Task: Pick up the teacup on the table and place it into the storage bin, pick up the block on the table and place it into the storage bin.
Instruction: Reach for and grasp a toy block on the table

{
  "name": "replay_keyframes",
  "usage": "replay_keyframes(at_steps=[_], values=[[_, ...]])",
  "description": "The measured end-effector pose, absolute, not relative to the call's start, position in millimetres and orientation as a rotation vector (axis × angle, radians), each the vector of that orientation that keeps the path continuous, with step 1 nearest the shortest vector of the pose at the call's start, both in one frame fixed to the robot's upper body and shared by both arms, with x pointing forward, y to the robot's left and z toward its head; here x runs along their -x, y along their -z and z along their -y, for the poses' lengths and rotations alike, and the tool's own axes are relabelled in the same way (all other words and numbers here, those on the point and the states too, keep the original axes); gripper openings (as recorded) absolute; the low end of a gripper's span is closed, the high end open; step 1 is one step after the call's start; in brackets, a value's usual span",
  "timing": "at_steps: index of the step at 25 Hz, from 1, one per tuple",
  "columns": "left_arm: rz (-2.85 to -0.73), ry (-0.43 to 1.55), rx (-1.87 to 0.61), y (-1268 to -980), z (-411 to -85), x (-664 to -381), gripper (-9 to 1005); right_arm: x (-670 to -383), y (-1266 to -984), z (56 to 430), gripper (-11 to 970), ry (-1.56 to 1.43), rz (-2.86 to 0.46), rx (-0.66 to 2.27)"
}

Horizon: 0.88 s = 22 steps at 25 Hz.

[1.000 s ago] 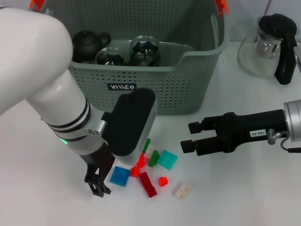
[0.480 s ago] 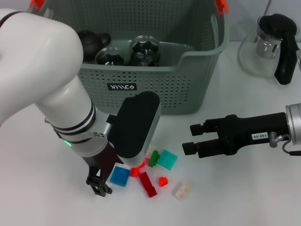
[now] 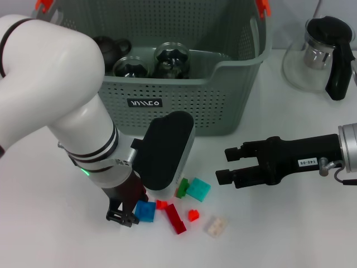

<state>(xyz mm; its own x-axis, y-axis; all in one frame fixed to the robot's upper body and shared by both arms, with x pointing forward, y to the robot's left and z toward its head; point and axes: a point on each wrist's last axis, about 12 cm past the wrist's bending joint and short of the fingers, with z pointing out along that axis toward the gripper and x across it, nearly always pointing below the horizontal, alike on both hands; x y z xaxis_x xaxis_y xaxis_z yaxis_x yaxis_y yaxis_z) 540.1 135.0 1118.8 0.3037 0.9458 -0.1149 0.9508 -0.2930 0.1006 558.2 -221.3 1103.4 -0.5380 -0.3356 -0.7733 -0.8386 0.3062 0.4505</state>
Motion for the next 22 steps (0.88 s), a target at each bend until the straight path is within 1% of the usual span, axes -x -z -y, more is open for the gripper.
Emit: replay_keyframes(at_steps=[4, 9, 22], values=[[-1.765, 0.048, -2.405, -1120.2, -134.0, -540.9, 408, -557.5, -1103.2, 221.9, 822, -1.189, -2.025, 1.035], [-1.757, 0.039, -2.382, -1126.0, -133.8, -543.6, 409, -556.9, -1102.8, 222.8, 821, -1.190, -2.025, 1.032], [-1.775, 0.020, -2.371, -1127.2, -136.0, -545.4, 410, -556.9, -1101.9, 224.2, 822, -1.179, -2.021, 1.030]])
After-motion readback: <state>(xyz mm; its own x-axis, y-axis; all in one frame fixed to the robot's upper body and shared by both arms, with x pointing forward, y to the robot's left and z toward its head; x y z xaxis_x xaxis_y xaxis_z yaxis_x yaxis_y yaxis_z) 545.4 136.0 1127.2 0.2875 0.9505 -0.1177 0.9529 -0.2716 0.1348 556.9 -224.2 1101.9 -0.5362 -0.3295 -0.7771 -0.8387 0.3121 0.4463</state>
